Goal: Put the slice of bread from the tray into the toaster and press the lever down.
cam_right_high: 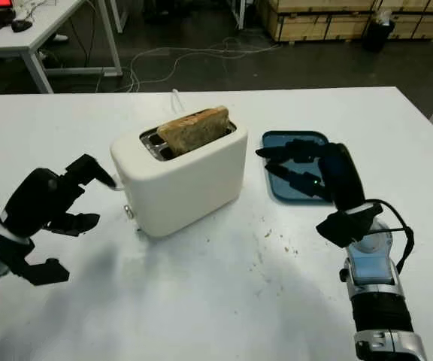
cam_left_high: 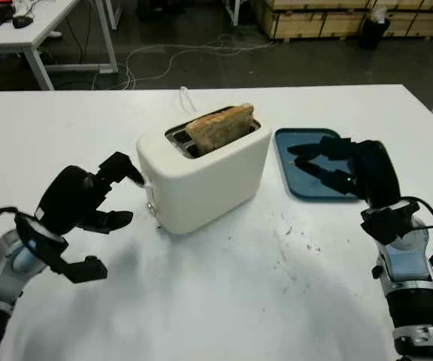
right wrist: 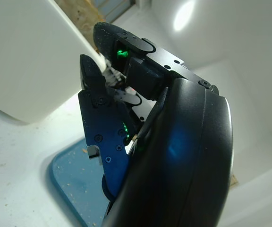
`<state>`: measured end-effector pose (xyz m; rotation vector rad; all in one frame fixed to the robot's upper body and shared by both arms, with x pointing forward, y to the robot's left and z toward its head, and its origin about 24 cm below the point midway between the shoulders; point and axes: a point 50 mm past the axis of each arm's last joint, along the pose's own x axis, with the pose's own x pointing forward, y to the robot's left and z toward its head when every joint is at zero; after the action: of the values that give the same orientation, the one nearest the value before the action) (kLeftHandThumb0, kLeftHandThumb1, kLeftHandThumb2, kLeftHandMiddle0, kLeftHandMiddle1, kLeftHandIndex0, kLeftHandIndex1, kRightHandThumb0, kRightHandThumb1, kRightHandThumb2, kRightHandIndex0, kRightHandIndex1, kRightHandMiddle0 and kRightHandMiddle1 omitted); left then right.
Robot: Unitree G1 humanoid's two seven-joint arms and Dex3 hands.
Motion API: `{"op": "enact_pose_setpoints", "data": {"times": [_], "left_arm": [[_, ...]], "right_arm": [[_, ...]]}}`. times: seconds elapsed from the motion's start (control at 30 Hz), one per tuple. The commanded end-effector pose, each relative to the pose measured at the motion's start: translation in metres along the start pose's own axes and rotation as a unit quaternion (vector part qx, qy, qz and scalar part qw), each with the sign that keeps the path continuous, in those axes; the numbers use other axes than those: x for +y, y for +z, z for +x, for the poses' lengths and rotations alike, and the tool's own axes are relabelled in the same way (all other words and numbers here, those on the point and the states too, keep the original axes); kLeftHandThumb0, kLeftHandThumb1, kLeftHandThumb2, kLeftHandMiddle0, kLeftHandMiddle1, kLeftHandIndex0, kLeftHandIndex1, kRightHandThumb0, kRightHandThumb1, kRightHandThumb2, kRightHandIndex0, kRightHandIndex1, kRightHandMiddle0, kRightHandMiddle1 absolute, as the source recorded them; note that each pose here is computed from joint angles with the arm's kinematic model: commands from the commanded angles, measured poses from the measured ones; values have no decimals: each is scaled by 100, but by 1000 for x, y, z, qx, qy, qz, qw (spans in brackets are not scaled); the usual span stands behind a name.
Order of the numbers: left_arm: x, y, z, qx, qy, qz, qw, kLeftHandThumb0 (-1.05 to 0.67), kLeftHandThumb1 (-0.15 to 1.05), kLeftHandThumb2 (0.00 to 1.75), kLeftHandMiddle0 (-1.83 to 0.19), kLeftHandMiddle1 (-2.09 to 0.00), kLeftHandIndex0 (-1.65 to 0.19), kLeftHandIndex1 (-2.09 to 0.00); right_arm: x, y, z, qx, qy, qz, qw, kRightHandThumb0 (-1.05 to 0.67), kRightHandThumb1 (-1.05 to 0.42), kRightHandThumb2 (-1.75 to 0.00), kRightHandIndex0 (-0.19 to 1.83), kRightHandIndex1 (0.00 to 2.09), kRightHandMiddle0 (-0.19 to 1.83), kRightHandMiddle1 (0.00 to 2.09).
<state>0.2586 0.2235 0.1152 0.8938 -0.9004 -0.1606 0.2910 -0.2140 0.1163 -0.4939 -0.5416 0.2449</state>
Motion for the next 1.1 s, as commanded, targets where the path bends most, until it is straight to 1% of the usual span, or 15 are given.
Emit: {"op": "enact_pose_setpoints", "data": {"times": [0.0, 0.03, 0.07, 0.13, 0.27, 0.33, 0.4, 0.57, 0.63, 0.77, 0.83, 0.97, 1.03, 1.07], "left_arm": [[4, 0, 2, -22, 53, 0, 998, -92, 92, 78, -37, -175, -13, -114], [4, 0, 1, -28, 61, -1, 998, -92, 92, 79, -24, -175, -12, -116], [4, 1, 1, -35, 69, -1, 997, -91, 92, 79, -16, -175, -12, -120], [4, 2, -1, -43, 79, 0, 996, -91, 92, 80, -13, -175, -12, -121], [0, 3, -2, -45, 75, 2, 996, -90, 92, 79, -15, -175, -12, -125], [-1, 3, -2, -42, 72, -2, 997, -92, 92, 79, -24, -175, -12, -128], [-3, 2, -3, -39, 69, -4, 997, -92, 92, 78, -27, -175, -12, -129], [-6, -1, -6, -34, 52, -2, 998, -93, 92, 80, -29, -175, -16, -132], [-7, -3, -7, -32, 37, 6, 999, -93, 92, 81, -31, -175, -15, -134], [-9, -8, -9, -26, -20, 26, 999, -94, 92, 81, -45, -175, -2, -152], [-10, -10, -9, -22, -45, 40, 998, -95, 92, 84, -56, -175, -1, -152], [-11, -14, -10, -11, -83, 61, 995, -98, 92, 92, -91, -175, 0, -150], [-12, -15, -10, -8, -94, 68, 993, -99, 92, 95, -99, -175, 0, -150], [-12, -15, -10, -5, -99, 69, 993, -100, 92, 96, -106, -175, 0, -152]], "right_arm": [[-1, 1, 1, -3, -4, 7, 1000, -20, -92, -2, 86, 87, 113, 2], [-1, 1, 1, -2, -4, 6, 1000, -20, -92, -2, 86, 87, 113, 1], [-1, 1, 1, -1, -4, 5, 1000, -20, -92, -2, 86, 87, 113, 1], [-1, 1, 1, 1, -3, 6, 1000, -20, -92, -3, 86, 88, 113, 1], [-1, 1, 1, -4, -3, -1, 1000, -20, -92, -3, 86, 89, 113, 2], [-1, 1, 1, -5, -3, 0, 1000, -21, -92, -3, 86, 89, 113, 2], [-1, 1, 1, -5, -5, 3, 1000, -20, -92, -3, 85, 89, 113, 1], [-1, 1, 1, 0, -4, -2, 1000, -21, -92, -3, 84, 89, 113, 1], [-1, 1, 1, -1, -3, -1, 1000, -21, -92, -3, 84, 89, 113, 1], [-1, 1, 0, 1, -5, 9, 1000, -21, -92, -3, 84, 88, 113, 1], [-1, 1, 1, -2, -5, 7, 1000, -20, -92, -3, 84, 88, 113, 1], [-1, 1, 0, -2, -5, 4, 1000, -20, -92, -2, 84, 88, 113, 1], [-1, 1, 0, -1, -6, 4, 1000, -20, -92, -2, 85, 88, 113, 1], [0, 1, 0, 0, -6, 3, 1000, -20, -92, -2, 84, 88, 113, 1]]}}
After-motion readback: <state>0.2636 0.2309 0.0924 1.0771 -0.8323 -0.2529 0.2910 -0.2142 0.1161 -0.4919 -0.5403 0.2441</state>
